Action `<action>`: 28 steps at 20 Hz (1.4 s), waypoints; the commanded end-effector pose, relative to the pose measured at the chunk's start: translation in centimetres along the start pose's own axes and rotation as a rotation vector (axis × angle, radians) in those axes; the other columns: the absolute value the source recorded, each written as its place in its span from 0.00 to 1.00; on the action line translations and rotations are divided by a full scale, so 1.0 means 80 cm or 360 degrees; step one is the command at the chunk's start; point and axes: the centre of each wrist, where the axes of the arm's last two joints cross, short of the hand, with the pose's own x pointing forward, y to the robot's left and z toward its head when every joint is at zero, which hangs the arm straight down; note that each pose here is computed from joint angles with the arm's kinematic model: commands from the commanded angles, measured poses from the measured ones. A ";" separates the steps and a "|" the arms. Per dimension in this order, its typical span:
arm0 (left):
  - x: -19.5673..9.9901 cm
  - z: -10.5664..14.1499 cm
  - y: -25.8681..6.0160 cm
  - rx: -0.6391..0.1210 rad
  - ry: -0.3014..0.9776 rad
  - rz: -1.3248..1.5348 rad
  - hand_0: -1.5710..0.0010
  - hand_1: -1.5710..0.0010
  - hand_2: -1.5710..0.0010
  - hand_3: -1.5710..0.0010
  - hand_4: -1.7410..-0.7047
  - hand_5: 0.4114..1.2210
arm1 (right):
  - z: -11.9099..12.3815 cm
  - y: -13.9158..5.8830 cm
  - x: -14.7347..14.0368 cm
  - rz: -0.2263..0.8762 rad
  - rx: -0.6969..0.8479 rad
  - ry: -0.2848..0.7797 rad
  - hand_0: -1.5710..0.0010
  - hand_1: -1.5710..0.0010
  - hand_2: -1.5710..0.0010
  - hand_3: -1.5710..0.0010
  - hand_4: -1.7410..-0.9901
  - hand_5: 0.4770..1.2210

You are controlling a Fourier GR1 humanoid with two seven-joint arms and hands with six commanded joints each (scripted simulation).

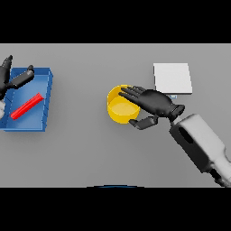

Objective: Pick up the red beaker and tilt it to pour out 1 green nut into yellow bowl. Pick up the yellow bowl and place it on the metallic measuring scale.

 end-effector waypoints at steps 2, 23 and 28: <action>0.000 0.000 0.001 -0.0008 0.0017 -0.0001 1.00 1.00 1.00 1.00 0.91 0.38 | -0.013 -0.001 -0.003 0.0028 0.0070 -0.0017 1.00 1.00 1.00 1.00 0.65 0.28; -0.004 0.000 0.010 -0.0008 -0.0010 0.0002 1.00 1.00 1.00 1.00 0.91 0.38 | -0.066 0.015 0.007 0.0232 0.0510 0.0012 0.84 0.85 0.85 0.84 0.47 0.57; 0.003 0.002 0.009 -0.0002 -0.0010 -0.0001 1.00 1.00 1.00 1.00 0.91 0.39 | -0.063 0.012 0.007 0.0200 0.0620 0.0009 0.28 0.30 0.31 0.45 0.18 0.86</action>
